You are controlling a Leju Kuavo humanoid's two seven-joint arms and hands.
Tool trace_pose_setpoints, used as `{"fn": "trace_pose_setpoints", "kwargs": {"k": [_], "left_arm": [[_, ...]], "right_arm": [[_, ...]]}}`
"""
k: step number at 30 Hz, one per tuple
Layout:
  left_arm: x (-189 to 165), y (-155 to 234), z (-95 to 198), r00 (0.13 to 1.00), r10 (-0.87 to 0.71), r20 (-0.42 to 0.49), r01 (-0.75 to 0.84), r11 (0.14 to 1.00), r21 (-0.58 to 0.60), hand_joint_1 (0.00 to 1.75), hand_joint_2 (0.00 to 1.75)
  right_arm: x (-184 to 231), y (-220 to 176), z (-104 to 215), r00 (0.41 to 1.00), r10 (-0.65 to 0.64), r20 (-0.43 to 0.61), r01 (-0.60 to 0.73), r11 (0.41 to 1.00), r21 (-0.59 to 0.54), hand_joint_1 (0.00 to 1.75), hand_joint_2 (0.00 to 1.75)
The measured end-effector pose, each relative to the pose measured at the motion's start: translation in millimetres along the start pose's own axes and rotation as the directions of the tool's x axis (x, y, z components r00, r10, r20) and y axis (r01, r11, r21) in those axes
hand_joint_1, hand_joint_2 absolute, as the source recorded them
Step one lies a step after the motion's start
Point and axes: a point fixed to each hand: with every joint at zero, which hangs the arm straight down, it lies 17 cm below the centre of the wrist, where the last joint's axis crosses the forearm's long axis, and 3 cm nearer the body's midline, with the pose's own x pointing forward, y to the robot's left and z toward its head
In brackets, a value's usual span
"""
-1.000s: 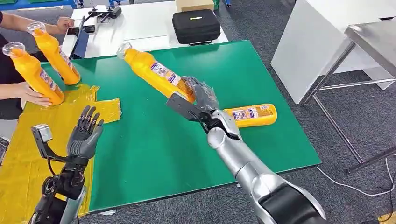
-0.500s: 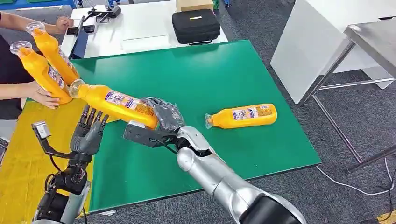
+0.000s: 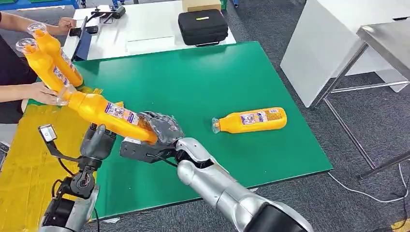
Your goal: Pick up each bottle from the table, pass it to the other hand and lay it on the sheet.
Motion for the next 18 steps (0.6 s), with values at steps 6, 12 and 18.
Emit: {"fn": "trace_pose_setpoints", "kwargs": {"k": [6, 12, 18], "left_arm": [[-0.4, -6.5, -0.7, 0.994, 0.107, -0.016, -0.108, 0.994, -0.021, 0.0, 1.75], [-4.1, -1.6, -8.1, 0.997, 0.076, -0.022, -0.076, 0.997, 0.012, 0.0, 1.75], [-5.6, 9.9, -10.7, 1.0, 0.004, -0.015, -0.003, 0.997, 0.071, 0.0, 1.75]], "right_arm": [[1.5, 4.0, 0.6, 1.0, 0.005, 0.001, -0.005, 1.0, 0.012, 1.75, 1.75], [11.3, 13.9, 1.0, 1.0, 0.001, 0.008, -0.001, 0.999, 0.046, 1.75, 1.75], [15.3, 33.4, 8.1, 1.0, -0.015, -0.007, 0.016, 0.995, 0.101, 1.75, 1.75]]}}
